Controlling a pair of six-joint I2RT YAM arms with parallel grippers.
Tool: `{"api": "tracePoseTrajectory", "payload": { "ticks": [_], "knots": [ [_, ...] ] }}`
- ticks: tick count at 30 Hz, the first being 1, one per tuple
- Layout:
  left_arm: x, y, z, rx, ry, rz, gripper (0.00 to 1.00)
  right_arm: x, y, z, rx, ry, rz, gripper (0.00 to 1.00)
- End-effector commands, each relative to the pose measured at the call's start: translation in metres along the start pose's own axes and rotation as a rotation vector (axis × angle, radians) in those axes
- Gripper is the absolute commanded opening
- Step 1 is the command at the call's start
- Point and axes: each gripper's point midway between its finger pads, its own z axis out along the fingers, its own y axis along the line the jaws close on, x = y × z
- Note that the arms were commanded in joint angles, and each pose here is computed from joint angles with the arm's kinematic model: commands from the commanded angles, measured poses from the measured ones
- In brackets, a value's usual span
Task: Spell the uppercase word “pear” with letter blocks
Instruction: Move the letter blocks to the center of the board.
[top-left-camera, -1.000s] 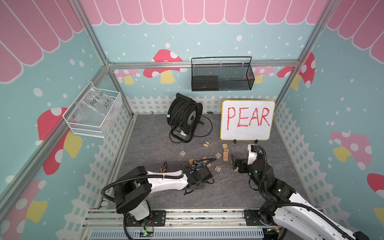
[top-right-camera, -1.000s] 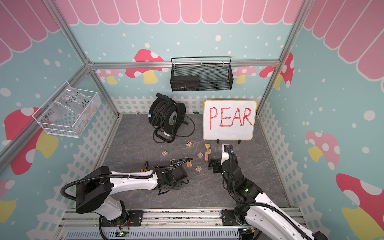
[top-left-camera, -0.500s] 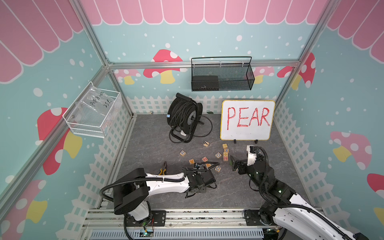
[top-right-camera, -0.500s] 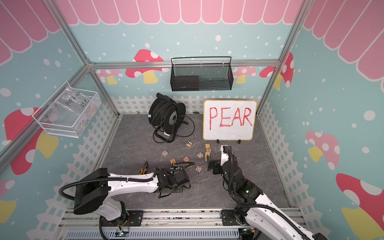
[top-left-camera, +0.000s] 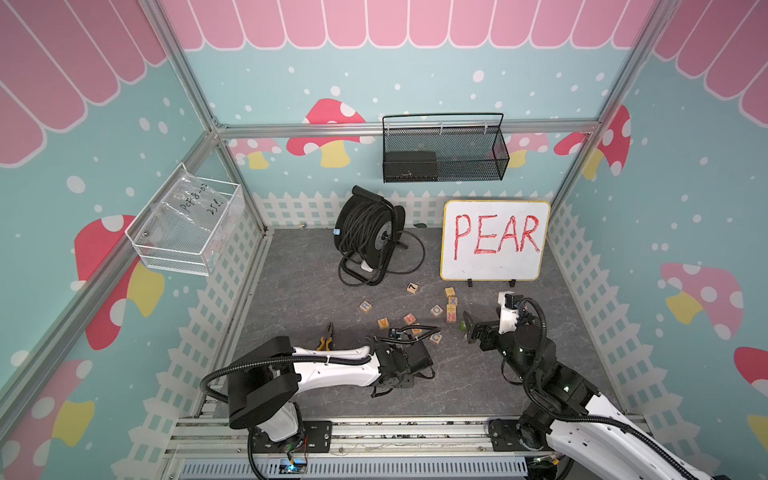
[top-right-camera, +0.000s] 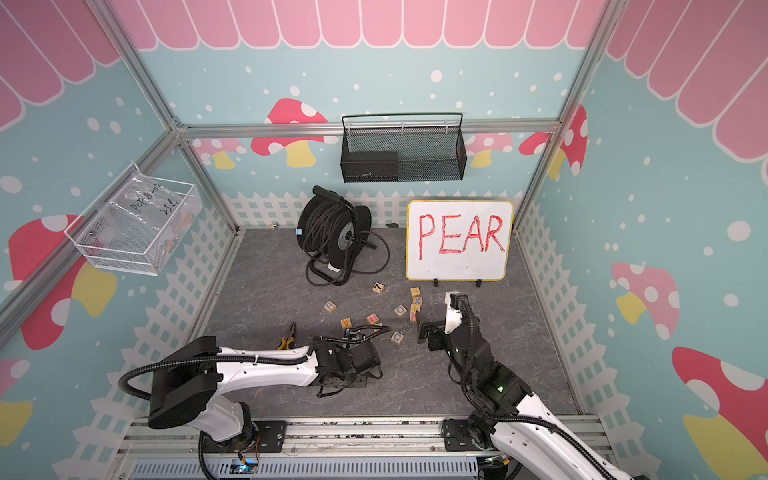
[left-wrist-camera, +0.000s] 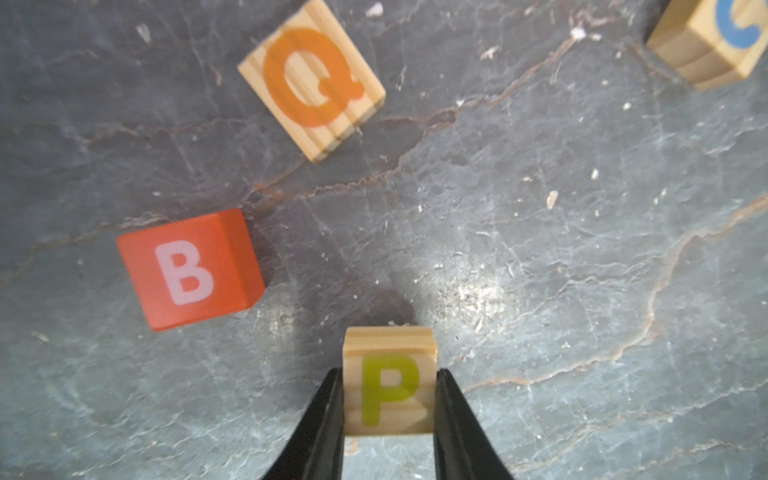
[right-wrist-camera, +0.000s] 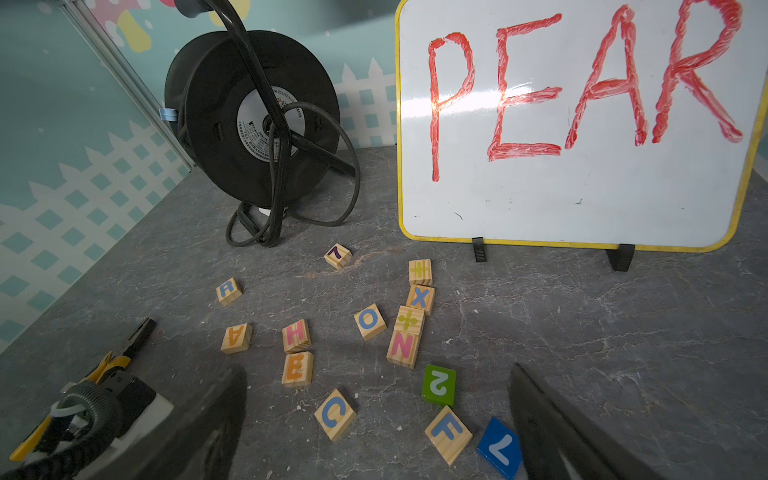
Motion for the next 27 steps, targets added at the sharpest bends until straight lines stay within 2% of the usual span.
{"api": "tracePoseTrajectory", "payload": {
  "ticks": [1,10,17,20,27],
  "knots": [
    [0.000,-0.009,0.001,0.015,0.007,-0.019,0.34,0.006,-0.007,-0.001,0.026,0.011,-0.005,0.99],
    [0.000,-0.015,0.003,0.032,0.013,-0.008,0.45,0.006,-0.008,-0.002,0.032,0.014,-0.001,0.99],
    [-0.008,-0.015,-0.006,0.045,-0.028,0.000,0.53,0.004,-0.009,0.000,0.048,0.015,-0.005,0.99],
    [-0.017,-0.014,-0.017,0.056,-0.077,0.016,0.59,0.001,-0.008,0.002,0.055,0.014,-0.007,0.99],
    [-0.065,-0.004,-0.072,0.061,-0.272,0.104,0.72,-0.011,-0.007,0.008,0.083,0.001,-0.008,0.99]
  ]
}}
